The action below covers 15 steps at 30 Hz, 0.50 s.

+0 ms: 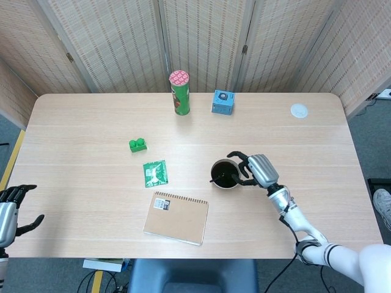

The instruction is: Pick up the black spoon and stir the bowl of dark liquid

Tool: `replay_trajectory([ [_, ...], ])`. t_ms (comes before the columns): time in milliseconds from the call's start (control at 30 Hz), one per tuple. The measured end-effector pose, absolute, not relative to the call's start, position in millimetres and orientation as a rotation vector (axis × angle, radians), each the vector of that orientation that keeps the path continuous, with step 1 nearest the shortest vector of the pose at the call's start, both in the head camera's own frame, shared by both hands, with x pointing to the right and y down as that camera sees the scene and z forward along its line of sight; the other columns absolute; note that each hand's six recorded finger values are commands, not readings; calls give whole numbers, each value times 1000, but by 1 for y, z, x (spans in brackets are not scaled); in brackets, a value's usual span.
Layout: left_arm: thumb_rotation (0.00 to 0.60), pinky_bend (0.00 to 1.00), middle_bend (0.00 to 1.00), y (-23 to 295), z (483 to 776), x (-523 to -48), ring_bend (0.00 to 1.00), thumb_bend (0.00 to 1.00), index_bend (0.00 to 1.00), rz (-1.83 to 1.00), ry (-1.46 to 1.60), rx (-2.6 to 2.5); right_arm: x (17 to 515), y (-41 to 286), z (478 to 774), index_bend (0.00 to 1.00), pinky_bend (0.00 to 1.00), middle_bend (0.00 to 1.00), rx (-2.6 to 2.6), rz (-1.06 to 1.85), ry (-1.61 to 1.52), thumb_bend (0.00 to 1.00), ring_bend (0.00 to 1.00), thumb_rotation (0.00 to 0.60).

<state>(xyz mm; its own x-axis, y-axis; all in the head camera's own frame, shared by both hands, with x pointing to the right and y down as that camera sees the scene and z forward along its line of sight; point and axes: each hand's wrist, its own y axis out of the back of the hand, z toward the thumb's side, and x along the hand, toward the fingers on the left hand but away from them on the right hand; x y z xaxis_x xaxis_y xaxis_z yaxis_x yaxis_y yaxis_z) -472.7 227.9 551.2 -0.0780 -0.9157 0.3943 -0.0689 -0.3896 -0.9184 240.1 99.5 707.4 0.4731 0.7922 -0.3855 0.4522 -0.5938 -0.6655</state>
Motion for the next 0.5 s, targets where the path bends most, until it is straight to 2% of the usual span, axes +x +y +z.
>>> replay_trajectory([
  [133,600,269,303,226,554,-469,248,232,268,-1536,1105,-1507,265,101,685,289,979,710,-2131,1001,-1015,354,863,600],
  [233,600,269,303,224,555,-468,248,231,268,-1528,1114,-1513,291,106,667,289,782,615,-2028,1067,-997,355,726,600],
  [300,600,269,303,224,556,-467,248,232,268,-1523,1119,-1515,311,113,654,289,566,525,-1957,1127,-976,355,570,600],
  [367,600,269,303,223,557,-465,248,232,268,-1516,1129,-1517,328,121,644,289,449,466,-1902,1181,-957,355,463,600],
  [500,600,269,304,223,559,-461,248,231,268,-1507,1131,-1527,366,149,620,288,356,375,-1801,1312,-932,336,333,600],
])
